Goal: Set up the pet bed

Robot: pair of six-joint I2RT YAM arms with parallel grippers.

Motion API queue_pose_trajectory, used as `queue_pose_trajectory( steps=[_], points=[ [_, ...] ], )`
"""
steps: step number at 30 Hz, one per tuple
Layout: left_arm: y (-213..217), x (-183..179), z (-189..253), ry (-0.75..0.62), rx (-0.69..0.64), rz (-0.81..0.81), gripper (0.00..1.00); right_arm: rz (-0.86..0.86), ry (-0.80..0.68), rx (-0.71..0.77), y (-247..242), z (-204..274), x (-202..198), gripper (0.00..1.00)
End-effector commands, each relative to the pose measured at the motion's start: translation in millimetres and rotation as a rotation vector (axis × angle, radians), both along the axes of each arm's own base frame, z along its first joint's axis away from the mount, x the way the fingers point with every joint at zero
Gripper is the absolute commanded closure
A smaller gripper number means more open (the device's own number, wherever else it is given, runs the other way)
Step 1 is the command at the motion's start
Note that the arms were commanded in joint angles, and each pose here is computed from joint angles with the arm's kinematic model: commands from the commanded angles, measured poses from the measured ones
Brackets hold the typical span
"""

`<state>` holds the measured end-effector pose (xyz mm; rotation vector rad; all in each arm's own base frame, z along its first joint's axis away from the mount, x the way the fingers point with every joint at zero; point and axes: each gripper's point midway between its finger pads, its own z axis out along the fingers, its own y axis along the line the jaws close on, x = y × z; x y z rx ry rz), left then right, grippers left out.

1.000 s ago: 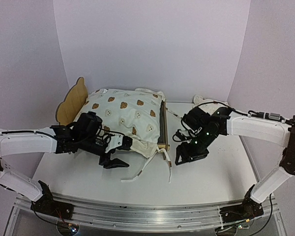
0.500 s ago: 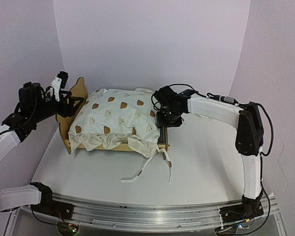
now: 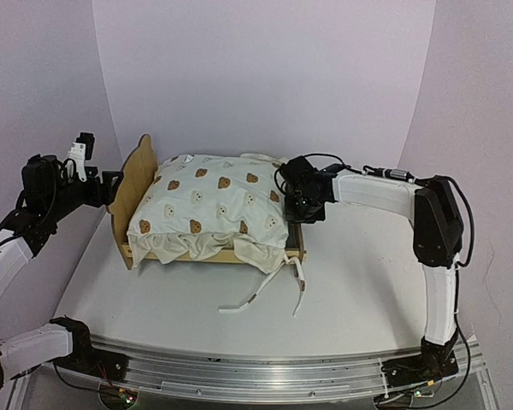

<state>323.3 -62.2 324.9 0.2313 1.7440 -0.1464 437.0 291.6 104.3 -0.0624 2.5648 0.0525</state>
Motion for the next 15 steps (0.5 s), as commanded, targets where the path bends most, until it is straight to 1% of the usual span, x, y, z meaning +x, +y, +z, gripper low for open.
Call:
queue_pose_trajectory(
  steps=[1, 2, 5, 8, 9, 11, 13, 15],
  points=[
    [-42.0, -13.9, 20.1, -0.085, -0.028, -0.261, 0.17, -0.19, -0.007, -0.19, -94.7, 11.8, -20.0, 0.84],
    [-46.0, -13.3, 17.7, -0.081, -0.033, -0.283, 0.17, -0.207, -0.022, -0.194, -103.0, 18.6, -23.4, 0.84],
    [-55.8, -11.9, 11.0, -0.078, -0.018, -0.323, 0.17, -0.223, -0.009, -0.224, -130.4, 18.2, -38.4, 0.84],
    [-68.3, -15.6, 10.7, -0.093, -0.008, -0.381, 0.17, -0.187, 0.001, -0.221, -145.4, 22.6, -46.6, 0.82],
    [-71.7, -16.4, 8.8, -0.084, -0.018, -0.395, 0.17, -0.162, 0.01, -0.221, -147.8, 22.5, -47.9, 0.8],
    [-72.7, -13.7, 2.8, -0.052, -0.049, -0.391, 0.16, -0.095, 0.013, -0.214, -145.3, 29.7, -47.6, 0.72],
    [-69.0, -9.8, -1.9, -0.019, -0.087, -0.355, 0.16, -0.026, -0.007, -0.225, -141.6, 47.1, -44.9, 0.61],
    [-64.0, -7.7, -3.7, 0.009, -0.137, -0.312, 0.15, -0.002, -0.048, -0.237, -144.2, 74.1, -44.6, 0.46]
  ],
)
